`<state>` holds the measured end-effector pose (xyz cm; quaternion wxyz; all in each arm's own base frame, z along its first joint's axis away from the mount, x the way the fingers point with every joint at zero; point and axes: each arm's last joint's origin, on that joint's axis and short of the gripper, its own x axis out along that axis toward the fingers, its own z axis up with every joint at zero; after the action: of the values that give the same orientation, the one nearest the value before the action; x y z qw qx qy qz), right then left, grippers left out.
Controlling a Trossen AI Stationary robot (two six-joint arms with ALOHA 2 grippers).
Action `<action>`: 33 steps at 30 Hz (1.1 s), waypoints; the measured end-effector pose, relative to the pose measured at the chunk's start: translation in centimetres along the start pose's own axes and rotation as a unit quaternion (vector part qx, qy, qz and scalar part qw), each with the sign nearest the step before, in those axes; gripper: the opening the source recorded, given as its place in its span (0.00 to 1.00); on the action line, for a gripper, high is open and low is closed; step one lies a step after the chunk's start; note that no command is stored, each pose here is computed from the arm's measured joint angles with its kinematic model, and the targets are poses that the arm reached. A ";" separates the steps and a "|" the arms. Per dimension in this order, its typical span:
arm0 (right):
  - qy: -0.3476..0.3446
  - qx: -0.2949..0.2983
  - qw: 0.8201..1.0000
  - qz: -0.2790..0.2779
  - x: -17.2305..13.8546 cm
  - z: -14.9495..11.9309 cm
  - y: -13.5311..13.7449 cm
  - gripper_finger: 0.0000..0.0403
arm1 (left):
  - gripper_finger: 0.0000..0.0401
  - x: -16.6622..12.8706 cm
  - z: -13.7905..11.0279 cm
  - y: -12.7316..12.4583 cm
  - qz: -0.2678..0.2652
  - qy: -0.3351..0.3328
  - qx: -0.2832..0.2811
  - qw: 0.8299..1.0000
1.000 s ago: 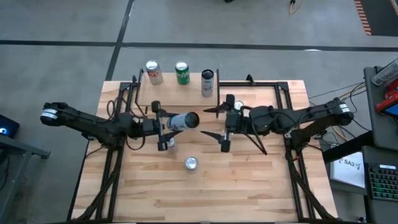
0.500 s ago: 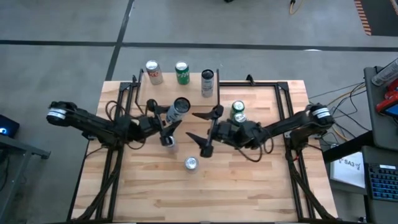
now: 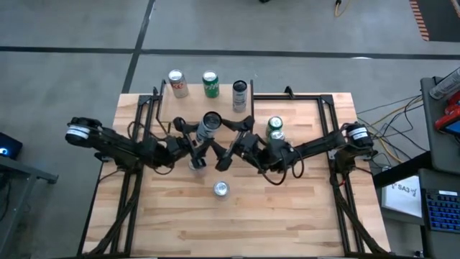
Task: Place canned beverage on shelf
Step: Put the white-blue soda can aligned with the other white-blue soda can on the shelf
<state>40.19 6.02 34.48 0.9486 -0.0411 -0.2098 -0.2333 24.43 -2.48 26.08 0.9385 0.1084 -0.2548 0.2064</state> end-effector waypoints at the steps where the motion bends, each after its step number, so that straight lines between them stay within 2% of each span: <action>1: 0.001 0.000 1.000 0.000 0.1 0.0 0.0 0.81 | 0.61 0.1 -0.1 -0.1 0.000 0.000 0.000 1.000; 14: 0.015 -0.007 1.000 -0.001 1.0 -0.1 -0.5 0.81 | 0.61 1.1 -1.2 -1.2 -0.005 0.007 -0.007 1.000; 17: 0.016 -0.004 1.000 -0.002 1.1 -0.1 -0.5 0.75 | 0.63 1.1 -1.3 -1.2 -0.006 0.009 -0.006 1.000; 21: 0.018 -0.005 1.000 -0.002 1.0 -0.1 -0.5 0.58 | 0.68 1.1 -1.2 -1.2 -0.006 0.009 -0.006 1.000; 28: 0.043 -0.028 0.999 0.002 1.0 -0.6 -0.4 0.58 | 0.74 1.0 -1.2 -1.5 -0.016 0.014 -0.006 1.000; 33: 0.047 -0.028 0.998 0.000 1.2 0.2 -0.4 0.58 | 0.75 0.8 -1.1 -1.8 -0.023 0.013 0.007 1.000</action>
<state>40.93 5.16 35.15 0.9559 -0.0566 -0.1582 -0.2410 26.36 -3.48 25.40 0.9456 0.1176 -0.2382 0.1878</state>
